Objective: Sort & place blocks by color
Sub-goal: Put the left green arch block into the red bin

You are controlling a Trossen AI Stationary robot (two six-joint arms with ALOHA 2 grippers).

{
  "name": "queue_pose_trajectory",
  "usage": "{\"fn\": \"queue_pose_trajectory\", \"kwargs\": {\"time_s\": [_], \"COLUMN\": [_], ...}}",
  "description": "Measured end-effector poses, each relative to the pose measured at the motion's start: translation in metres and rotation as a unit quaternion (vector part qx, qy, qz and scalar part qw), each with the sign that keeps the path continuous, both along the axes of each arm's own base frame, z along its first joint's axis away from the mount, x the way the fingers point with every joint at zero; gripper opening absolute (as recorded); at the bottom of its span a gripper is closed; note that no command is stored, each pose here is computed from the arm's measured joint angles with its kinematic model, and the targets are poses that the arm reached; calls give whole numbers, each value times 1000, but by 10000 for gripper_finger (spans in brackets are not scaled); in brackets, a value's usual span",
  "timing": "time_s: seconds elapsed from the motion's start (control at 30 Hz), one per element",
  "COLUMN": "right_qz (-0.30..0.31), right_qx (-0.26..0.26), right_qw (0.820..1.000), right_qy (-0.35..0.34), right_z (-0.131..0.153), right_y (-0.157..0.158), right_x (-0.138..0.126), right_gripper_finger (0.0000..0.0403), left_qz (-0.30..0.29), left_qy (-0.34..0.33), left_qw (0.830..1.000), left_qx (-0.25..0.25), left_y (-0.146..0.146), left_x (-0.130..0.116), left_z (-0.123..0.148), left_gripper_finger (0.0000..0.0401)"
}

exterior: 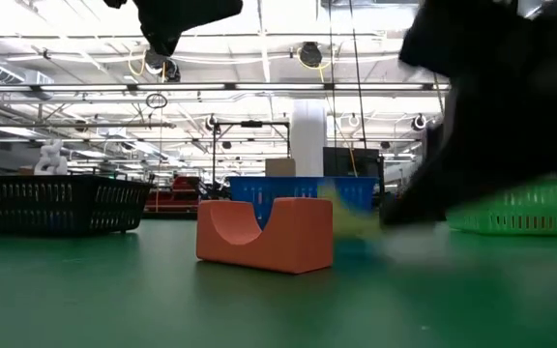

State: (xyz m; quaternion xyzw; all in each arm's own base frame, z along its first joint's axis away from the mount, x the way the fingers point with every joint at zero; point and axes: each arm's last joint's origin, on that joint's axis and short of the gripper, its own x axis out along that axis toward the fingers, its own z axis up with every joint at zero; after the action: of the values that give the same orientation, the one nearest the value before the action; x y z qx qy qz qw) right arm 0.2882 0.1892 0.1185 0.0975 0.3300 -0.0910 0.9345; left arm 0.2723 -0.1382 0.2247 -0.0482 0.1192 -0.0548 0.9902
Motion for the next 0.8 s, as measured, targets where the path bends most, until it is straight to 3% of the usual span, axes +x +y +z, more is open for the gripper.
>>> {"fn": "queue_pose_trajectory", "kwargs": {"time_s": [0.17,0.37,0.57,0.8], "right_qz": [25,48,63,66], "right_qx": [-13,-61,-117,-171], "right_qw": [998,991,984,977], "right_qy": [-58,-110,-120,-109], "right_z": [51,94,108,108], "right_y": [-14,-34,-49,-66], "right_x": [2,0,3,11], "right_gripper_finger": [111,111,111,111], "left_qz": [-3,7,35,20], "left_qy": [10,-15,-70,-76], "left_qw": [999,991,976,978], "left_qx": [32,133,203,192], "left_y": [2,3,9,20], "left_x": [0,1,5,11], "left_z": [-3,0,12,13], "left_gripper_finger": [266,266,266,266]}}
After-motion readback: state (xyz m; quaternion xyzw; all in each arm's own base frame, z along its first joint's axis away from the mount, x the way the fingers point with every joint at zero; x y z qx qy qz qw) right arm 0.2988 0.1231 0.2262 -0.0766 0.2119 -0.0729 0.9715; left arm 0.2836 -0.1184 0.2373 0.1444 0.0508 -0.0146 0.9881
